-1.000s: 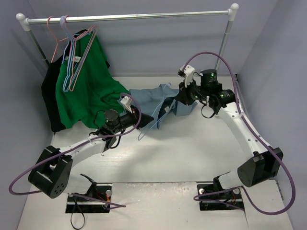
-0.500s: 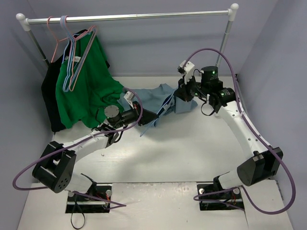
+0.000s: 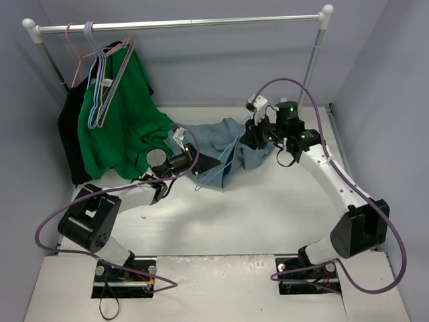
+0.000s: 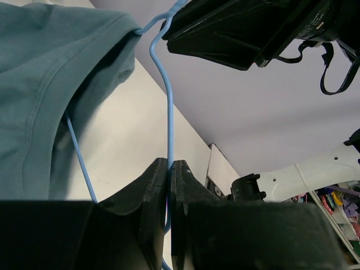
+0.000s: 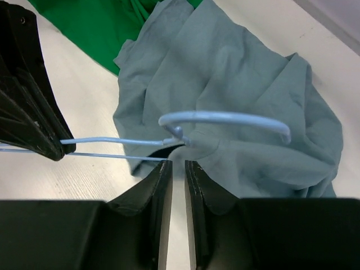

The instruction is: Place the t-shirt on the hanger

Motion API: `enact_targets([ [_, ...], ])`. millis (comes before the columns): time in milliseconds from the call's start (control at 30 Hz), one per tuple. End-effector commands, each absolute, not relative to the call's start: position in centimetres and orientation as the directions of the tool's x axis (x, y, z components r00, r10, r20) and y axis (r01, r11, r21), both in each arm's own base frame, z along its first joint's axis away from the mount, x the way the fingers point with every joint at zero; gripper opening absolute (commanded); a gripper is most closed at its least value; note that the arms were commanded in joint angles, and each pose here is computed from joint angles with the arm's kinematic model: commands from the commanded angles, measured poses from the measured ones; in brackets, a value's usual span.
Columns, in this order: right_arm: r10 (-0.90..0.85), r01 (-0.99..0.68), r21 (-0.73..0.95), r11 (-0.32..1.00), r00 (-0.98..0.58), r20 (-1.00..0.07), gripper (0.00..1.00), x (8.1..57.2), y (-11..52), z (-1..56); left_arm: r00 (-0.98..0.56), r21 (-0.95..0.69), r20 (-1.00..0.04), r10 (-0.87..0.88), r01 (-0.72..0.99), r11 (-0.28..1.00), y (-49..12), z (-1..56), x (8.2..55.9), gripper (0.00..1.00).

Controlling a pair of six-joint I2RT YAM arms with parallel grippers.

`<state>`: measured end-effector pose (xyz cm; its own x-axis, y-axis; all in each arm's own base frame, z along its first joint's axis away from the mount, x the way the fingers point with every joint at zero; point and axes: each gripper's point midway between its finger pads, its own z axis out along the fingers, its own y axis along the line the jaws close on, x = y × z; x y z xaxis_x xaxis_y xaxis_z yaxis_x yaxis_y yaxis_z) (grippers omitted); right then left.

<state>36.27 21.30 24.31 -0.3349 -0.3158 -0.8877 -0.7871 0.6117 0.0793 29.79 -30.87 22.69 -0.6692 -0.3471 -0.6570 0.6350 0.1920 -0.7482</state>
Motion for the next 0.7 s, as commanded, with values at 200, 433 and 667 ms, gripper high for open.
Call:
enact_targets([
  [200, -0.263, -0.756, 0.041, 0.654, -0.278, -0.924, 0.36, 39.0, 21.4, 25.8, -0.612, -0.702, -0.691, -0.385, 0.696, 0.155, -30.9, 23.7, 30.2, 0.0],
  [433, -0.259, -0.69, 0.004, 0.724, -0.277, -0.925, 0.43, 37.8, 19.3, 25.9, -0.644, -0.733, -0.664, -0.381, 0.662, 0.158, -31.2, 21.8, 30.8, 0.0],
  [667, -0.27, -0.598, -0.022, 0.801, -0.329, -0.905, 0.54, 36.6, 16.6, 22.8, -0.656, -0.739, -0.657, -0.372, 0.657, 0.148, -31.6, 21.6, 31.2, 0.0],
])
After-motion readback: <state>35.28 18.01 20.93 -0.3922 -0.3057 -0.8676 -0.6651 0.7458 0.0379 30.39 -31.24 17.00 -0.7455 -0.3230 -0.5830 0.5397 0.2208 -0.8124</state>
